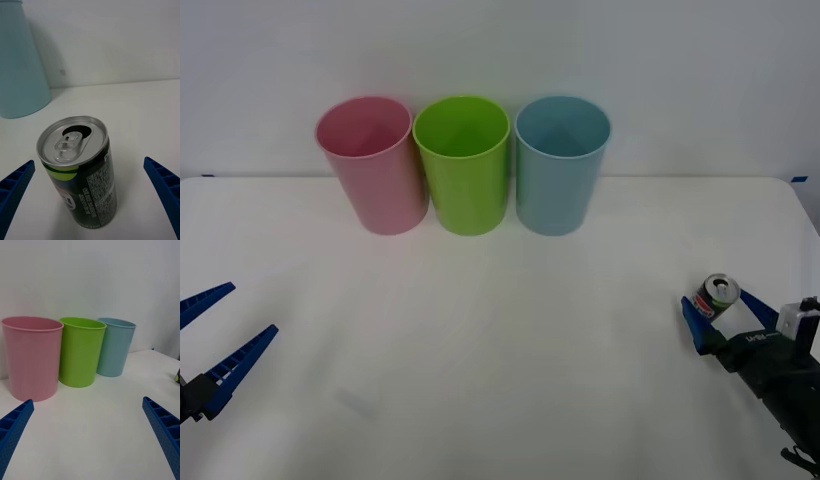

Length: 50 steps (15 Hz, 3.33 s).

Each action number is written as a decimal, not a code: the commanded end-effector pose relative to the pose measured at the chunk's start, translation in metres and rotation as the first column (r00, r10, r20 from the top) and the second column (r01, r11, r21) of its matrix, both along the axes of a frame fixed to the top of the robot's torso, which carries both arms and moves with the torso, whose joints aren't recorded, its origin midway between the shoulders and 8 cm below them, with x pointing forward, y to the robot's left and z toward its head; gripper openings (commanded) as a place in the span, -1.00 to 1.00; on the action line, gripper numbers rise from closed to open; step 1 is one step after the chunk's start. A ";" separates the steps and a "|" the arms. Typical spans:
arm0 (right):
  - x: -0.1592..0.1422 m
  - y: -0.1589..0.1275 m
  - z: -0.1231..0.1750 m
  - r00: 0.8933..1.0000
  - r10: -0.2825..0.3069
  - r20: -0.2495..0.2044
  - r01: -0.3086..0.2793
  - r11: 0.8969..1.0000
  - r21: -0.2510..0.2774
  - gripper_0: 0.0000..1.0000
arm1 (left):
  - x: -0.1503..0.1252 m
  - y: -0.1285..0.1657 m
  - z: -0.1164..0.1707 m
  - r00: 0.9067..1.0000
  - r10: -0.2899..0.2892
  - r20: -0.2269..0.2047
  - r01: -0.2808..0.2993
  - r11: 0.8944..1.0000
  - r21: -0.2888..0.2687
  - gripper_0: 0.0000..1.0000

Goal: Grasp the object on the table and drop it into the matching bin: aluminum can to the light blue bin, PET bottle to the pink bin.

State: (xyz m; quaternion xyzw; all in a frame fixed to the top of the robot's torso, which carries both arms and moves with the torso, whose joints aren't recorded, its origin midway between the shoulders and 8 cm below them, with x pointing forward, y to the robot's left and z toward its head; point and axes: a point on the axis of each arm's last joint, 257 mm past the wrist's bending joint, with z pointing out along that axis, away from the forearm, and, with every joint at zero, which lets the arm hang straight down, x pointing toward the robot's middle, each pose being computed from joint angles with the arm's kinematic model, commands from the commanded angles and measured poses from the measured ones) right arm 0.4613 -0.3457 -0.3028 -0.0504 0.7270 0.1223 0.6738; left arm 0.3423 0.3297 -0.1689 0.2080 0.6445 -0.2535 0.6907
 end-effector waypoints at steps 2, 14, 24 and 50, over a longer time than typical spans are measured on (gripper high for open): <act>0.015 0.002 -0.001 1.000 0.002 0.002 -0.002 1.000 -0.001 1.00 | 0.000 0.000 0.000 1.000 0.000 0.000 0.000 1.000 0.000 1.00; 0.025 0.004 -0.002 1.000 0.002 0.004 -0.002 1.000 -0.001 0.05 | 0.000 0.000 0.000 1.000 0.000 0.000 0.000 1.000 0.000 1.00; 0.022 0.014 0.006 0.999 0.041 0.033 -0.042 0.999 0.007 -1.00 | 0.000 0.000 0.000 1.000 0.000 0.000 0.000 1.000 0.000 1.00; -0.002 0.101 0.219 0.909 0.320 0.268 -0.352 0.933 0.078 -1.00 | 0.000 0.000 0.000 1.000 0.000 0.000 0.000 1.000 0.000 1.00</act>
